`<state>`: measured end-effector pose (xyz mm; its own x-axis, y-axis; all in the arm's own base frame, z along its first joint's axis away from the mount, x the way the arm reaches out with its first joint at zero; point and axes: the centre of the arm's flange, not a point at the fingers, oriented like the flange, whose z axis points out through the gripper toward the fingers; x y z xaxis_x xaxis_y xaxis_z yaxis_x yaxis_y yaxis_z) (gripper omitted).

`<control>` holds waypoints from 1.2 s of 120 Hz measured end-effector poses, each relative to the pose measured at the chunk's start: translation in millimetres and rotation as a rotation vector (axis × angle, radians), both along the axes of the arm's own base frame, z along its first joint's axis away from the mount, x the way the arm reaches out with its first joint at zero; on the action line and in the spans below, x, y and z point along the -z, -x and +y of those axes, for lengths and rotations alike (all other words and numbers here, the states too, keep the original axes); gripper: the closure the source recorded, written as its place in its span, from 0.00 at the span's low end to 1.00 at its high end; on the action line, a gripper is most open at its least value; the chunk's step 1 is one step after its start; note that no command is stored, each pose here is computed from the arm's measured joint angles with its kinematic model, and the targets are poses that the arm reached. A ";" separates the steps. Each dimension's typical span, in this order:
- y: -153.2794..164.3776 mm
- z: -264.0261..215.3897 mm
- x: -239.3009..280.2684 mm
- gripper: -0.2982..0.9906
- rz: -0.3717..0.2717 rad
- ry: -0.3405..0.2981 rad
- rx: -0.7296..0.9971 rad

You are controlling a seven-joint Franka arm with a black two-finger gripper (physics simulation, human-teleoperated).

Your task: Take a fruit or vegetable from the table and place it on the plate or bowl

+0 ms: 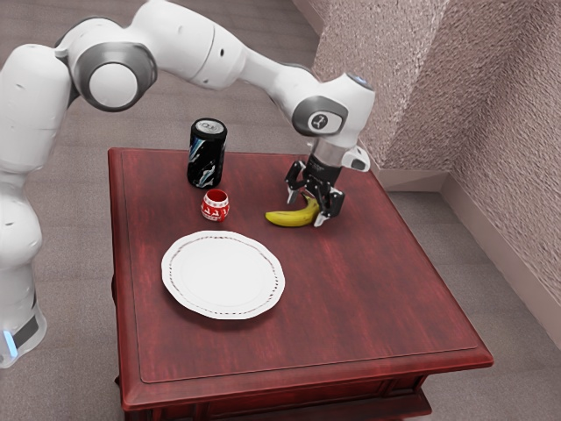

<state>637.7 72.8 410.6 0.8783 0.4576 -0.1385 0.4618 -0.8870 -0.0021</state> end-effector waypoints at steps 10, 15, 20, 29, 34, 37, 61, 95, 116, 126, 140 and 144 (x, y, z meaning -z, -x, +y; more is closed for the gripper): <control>-0.2 0.3 1.2 0.23 0.001 0.001 -0.003; -0.3 0.4 1.3 0.23 0.001 0.001 -0.004; -0.2 0.2 0.7 0.24 0.000 0.000 -0.005; -0.1 -1.5 -2.6 0.29 -0.005 -0.003 -0.004; 0.0 -1.9 -3.0 0.33 -0.005 -0.003 -0.005; 0.0 -1.9 -3.1 0.35 -0.006 -0.003 -0.005; 0.6 -2.7 -1.1 0.44 -0.001 -0.005 -0.007; 1.7 -4.1 0.6 0.52 0.005 -0.006 -0.016; 2.0 -5.8 -0.8 0.58 0.005 -0.009 -0.022; 2.4 -5.2 -1.3 0.59 0.007 -0.012 -0.027; 2.6 -4.9 -1.9 0.61 0.008 -0.016 -0.032; 2.5 -5.2 -2.1 0.61 0.009 -0.018 -0.032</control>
<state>635.2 67.6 412.7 0.8620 0.4879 -0.1378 0.4898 -0.8715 -0.0216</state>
